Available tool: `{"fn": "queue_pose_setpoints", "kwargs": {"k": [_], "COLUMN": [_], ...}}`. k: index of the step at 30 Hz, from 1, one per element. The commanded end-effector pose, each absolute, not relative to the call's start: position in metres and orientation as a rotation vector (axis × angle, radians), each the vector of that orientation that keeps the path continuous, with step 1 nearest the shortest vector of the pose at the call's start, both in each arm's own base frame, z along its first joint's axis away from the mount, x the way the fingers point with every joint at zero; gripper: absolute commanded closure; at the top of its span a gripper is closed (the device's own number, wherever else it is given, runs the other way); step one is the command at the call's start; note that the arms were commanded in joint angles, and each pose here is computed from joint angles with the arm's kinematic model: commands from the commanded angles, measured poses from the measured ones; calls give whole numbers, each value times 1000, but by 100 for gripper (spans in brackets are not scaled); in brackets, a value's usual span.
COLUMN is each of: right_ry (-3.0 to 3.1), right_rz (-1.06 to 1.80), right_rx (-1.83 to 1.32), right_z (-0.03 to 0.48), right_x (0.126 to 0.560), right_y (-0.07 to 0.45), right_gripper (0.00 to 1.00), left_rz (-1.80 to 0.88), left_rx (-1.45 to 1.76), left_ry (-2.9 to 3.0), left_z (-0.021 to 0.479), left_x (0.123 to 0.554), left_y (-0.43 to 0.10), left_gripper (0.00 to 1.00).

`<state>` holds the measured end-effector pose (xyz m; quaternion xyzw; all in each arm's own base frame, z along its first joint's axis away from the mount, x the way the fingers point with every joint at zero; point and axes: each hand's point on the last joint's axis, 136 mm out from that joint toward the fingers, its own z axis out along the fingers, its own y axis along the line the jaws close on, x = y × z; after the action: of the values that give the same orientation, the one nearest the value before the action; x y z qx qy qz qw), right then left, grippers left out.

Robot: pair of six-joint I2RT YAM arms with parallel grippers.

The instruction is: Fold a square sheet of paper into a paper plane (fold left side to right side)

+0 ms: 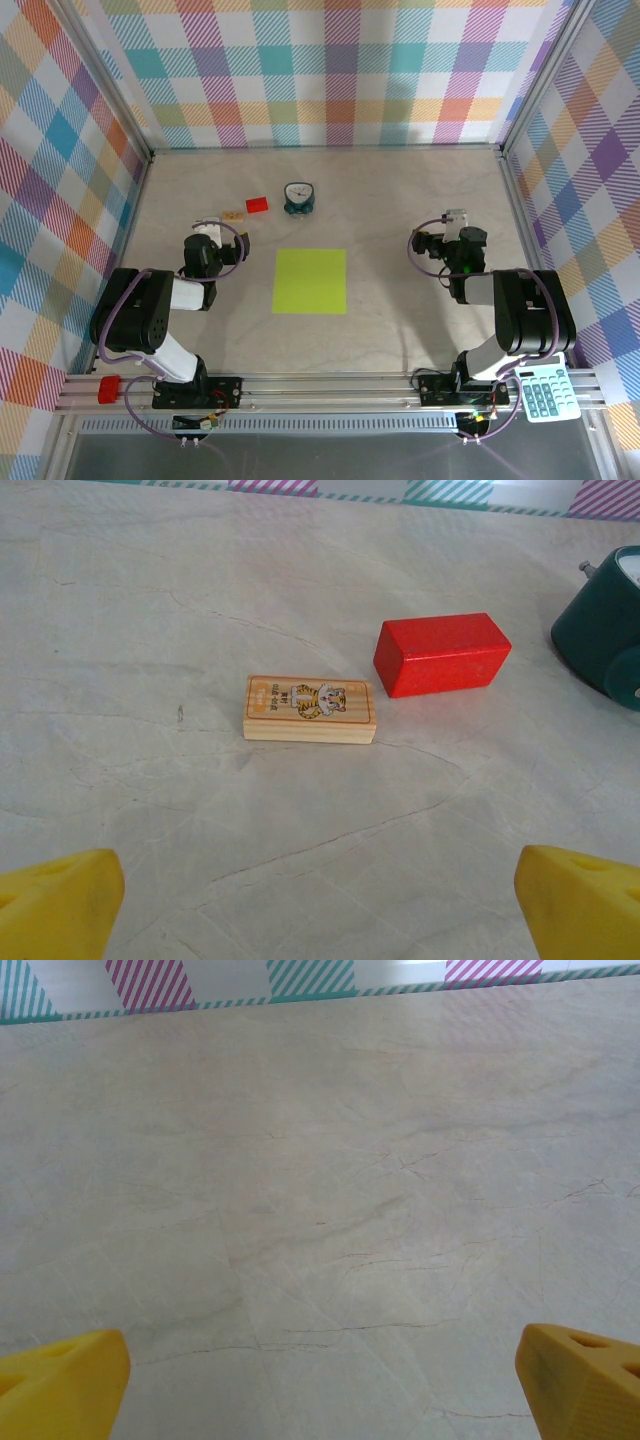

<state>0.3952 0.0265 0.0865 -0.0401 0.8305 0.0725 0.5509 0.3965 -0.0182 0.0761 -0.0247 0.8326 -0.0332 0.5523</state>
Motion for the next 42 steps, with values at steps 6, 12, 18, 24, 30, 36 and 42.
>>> {"fn": "queue_pose_setpoints", "kwargs": {"k": [6,12,18,24,30,36,42], "right_ry": [1943,1970,1997,2070,2205,2283,2364], "right_rz": [138,194,425,702,834,924,913], "right_rx": [-37,49,182,279,319,285,229], "right_z": [108,136,162,166,151,140,128], "right_x": [395,370,337,306,292,294,298], "right_y": [17,17,35,62,78,104,127], "right_gripper": [1,1,1,1,1,1,1], "left_rz": [-30,-44,-270,-620,-732,-807,-836], "left_rx": [-109,-151,-335,-332,-209,-85,-9], "left_ry": [1909,1883,1995,2111,2273,2416,2510], "left_z": [94,141,171,173,152,119,86], "left_x": [393,379,362,335,298,277,281], "left_y": [-5,-3,-17,-67,-129,-194,-242], "left_gripper": [0,0,0,0,0,0,0]}}
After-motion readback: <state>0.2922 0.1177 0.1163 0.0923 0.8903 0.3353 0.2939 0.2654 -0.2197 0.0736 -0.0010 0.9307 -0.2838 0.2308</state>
